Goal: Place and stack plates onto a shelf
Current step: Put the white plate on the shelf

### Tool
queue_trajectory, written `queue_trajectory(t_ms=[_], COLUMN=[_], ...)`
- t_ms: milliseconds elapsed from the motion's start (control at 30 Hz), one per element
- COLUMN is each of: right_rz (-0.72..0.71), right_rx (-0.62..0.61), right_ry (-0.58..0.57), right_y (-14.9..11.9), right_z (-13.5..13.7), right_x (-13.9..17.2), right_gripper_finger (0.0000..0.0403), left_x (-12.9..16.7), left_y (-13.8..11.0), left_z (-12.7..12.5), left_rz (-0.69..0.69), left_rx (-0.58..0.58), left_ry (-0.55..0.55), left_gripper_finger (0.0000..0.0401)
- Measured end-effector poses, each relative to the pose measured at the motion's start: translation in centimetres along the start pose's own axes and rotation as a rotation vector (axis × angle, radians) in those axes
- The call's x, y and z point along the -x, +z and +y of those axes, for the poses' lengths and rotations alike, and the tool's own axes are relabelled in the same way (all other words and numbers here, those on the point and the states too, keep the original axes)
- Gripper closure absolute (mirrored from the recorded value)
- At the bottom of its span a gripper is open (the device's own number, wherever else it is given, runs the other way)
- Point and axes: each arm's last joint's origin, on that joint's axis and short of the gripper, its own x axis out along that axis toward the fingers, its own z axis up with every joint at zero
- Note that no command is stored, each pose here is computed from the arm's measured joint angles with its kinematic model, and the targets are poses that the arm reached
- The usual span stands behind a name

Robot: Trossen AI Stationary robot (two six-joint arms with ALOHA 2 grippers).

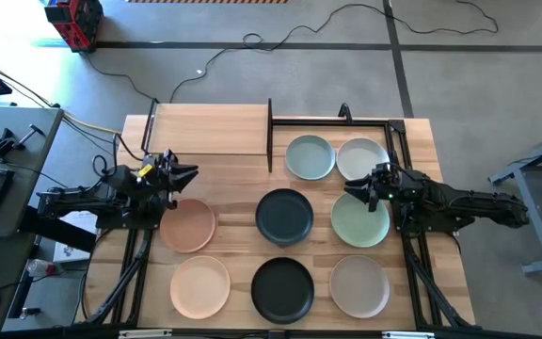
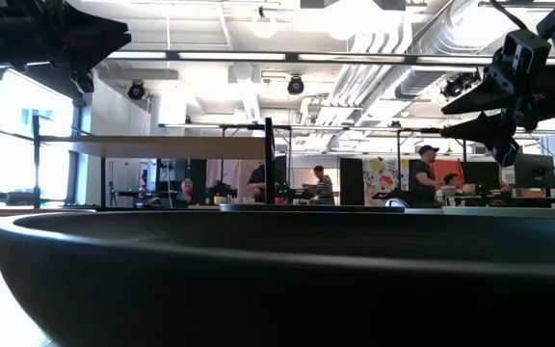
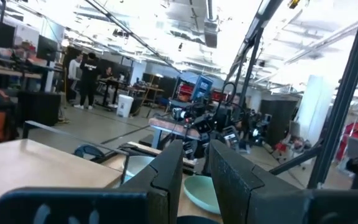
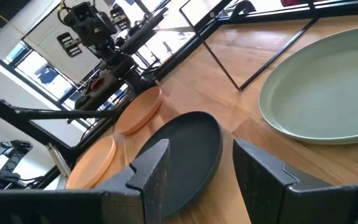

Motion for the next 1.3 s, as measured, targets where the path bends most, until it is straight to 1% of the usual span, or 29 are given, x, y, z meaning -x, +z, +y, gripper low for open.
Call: queue_trajectory(t_ms=[133,267,467,600,700,800,967,1100,1200,1300], right_rz=[0.000,0.000,-0.012,-0.012,-0.037,-0.099,-0.244,-0.391,-0.489,-0.553], right_rx=[0.000,0.008,0.008,0.008,0.006,0.027,0.086,0.142,0.189,0.233], right_ry=[0.000,0.000,-0.014,-0.014,0.006,0.053,0.151,0.219,0.265,0.288], right_y=[0.0,0.0,0.0,0.0,0.3,0.9,2.2,3.3,4.2,5.3], right_z=[0.0,0.0,0.0,0.0,0.2,0.6,1.7,2.5,3.2,4.1], right_x=[0.0,0.0,0.0,0.0,0.0,0.1,0.4,1.0,1.5,2.2], right_gripper_finger=[0.0243,0.0243,0.0243,0.0243,0.0243,0.0243,0.0243,0.0243,0.0243,0.0243], left_x=[0.0,0.0,0.0,0.0,0.1,0.2,0.7,1.2,1.3,1.2], left_y=[0.0,0.2,0.5,0.6,1.0,1.8,3.5,4.6,5.5,6.8], left_z=[0.0,0.0,-0.1,0.1,0.2,0.2,0.0,-0.1,-0.2,-0.5], left_rz=[0.000,-0.021,-0.050,-0.069,-0.129,-0.214,-0.387,-0.501,-0.522,-0.525], left_rx=[-0.006,0.027,0.034,0.083,0.096,0.078,0.031,0.022,0.027,0.026], left_ry=[0.000,-0.004,-0.008,0.052,0.113,0.141,0.130,0.122,0.116,0.115], left_gripper_finger=[0.0330,0.0330,0.0330,0.0330,0.0330,0.0330,0.0330,0.0330,0.0330,0.0330])
